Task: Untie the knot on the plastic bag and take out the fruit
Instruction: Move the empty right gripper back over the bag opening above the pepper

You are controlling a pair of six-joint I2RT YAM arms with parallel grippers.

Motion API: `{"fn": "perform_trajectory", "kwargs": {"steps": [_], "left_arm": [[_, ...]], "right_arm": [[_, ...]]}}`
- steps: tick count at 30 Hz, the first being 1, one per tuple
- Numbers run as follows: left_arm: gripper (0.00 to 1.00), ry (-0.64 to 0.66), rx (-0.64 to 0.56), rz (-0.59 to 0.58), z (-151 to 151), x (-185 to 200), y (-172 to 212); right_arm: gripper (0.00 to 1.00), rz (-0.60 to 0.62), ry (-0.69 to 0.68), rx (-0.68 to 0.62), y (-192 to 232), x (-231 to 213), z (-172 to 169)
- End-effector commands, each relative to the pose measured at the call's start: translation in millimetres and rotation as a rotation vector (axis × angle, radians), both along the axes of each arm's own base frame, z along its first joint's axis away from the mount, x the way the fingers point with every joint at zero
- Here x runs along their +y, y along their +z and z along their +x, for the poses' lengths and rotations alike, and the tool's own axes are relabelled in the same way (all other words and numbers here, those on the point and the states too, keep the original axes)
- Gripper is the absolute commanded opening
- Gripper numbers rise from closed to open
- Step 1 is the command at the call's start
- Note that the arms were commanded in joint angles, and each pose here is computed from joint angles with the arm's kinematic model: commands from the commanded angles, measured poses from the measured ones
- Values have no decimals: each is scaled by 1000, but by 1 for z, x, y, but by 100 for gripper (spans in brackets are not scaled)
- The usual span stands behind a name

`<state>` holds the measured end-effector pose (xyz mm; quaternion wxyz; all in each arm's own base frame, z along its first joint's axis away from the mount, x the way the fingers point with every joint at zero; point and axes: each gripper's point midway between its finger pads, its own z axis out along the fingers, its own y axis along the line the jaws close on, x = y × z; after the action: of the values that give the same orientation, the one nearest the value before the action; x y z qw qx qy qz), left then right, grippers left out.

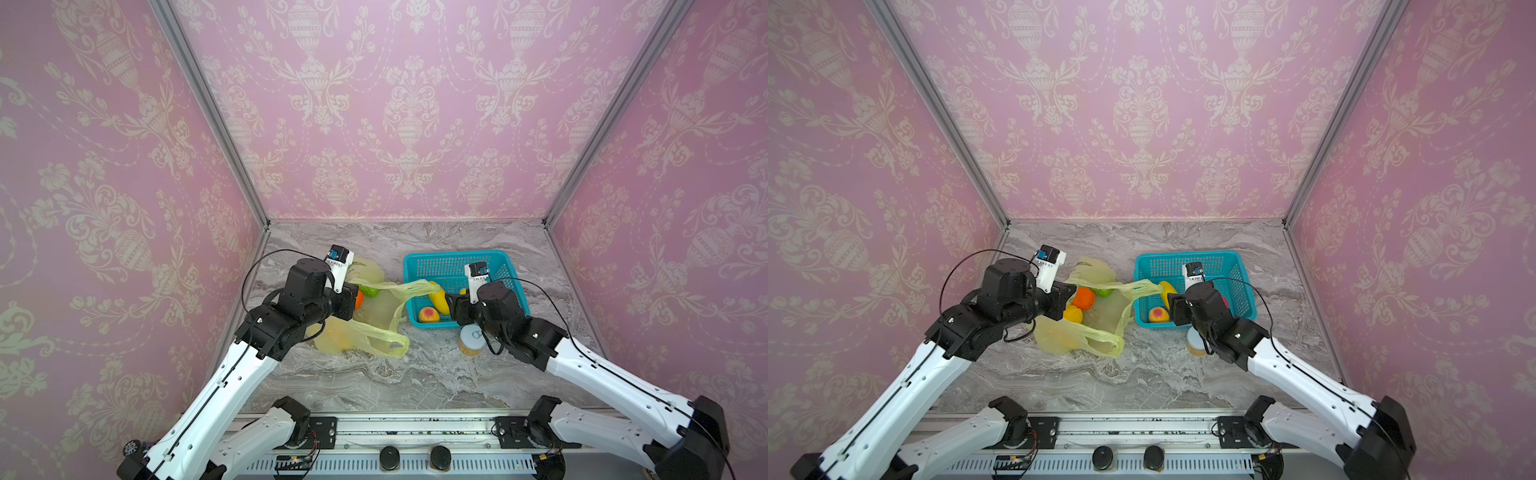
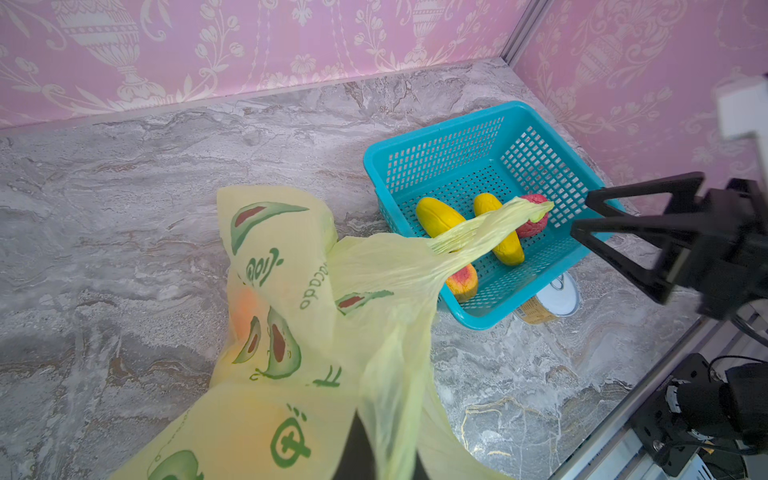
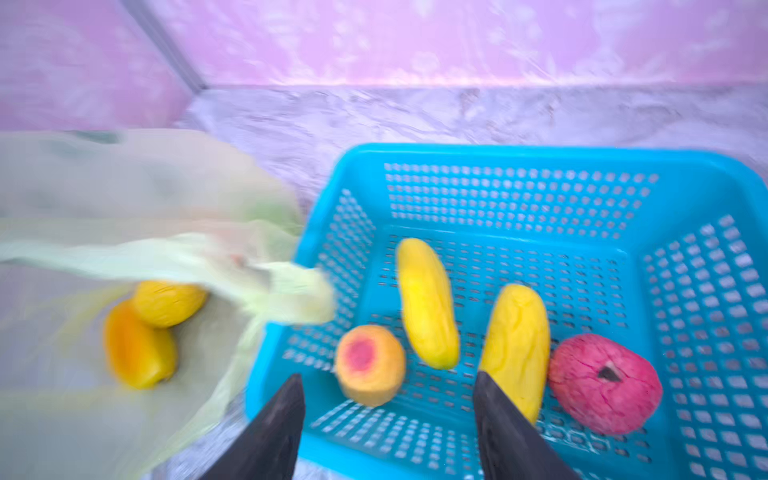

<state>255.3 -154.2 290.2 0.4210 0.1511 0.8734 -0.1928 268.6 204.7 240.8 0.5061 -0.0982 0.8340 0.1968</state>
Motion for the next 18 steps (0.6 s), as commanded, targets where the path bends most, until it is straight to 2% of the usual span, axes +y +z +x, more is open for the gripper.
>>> {"fn": "perform_trajectory", "kwargs": {"steps": [1, 5, 10, 14, 18], "left_arm": [[0, 32, 9, 20, 4, 7, -6], [0, 30, 19, 12, 5, 6, -7], [0, 26, 25, -2, 7, 5, -8], [0, 23, 54, -16, 10, 3, -13], [0, 16, 60, -39, 10, 3, -11]], "right_arm": [[55, 89, 215, -63, 8, 39, -33], [53, 124, 355, -66, -7, 75, -56], [51, 95, 401, -9, -30, 106, -52], [51, 58, 346, 27, -47, 123, -37], [50, 36, 351, 70, -62, 148, -25]]}}
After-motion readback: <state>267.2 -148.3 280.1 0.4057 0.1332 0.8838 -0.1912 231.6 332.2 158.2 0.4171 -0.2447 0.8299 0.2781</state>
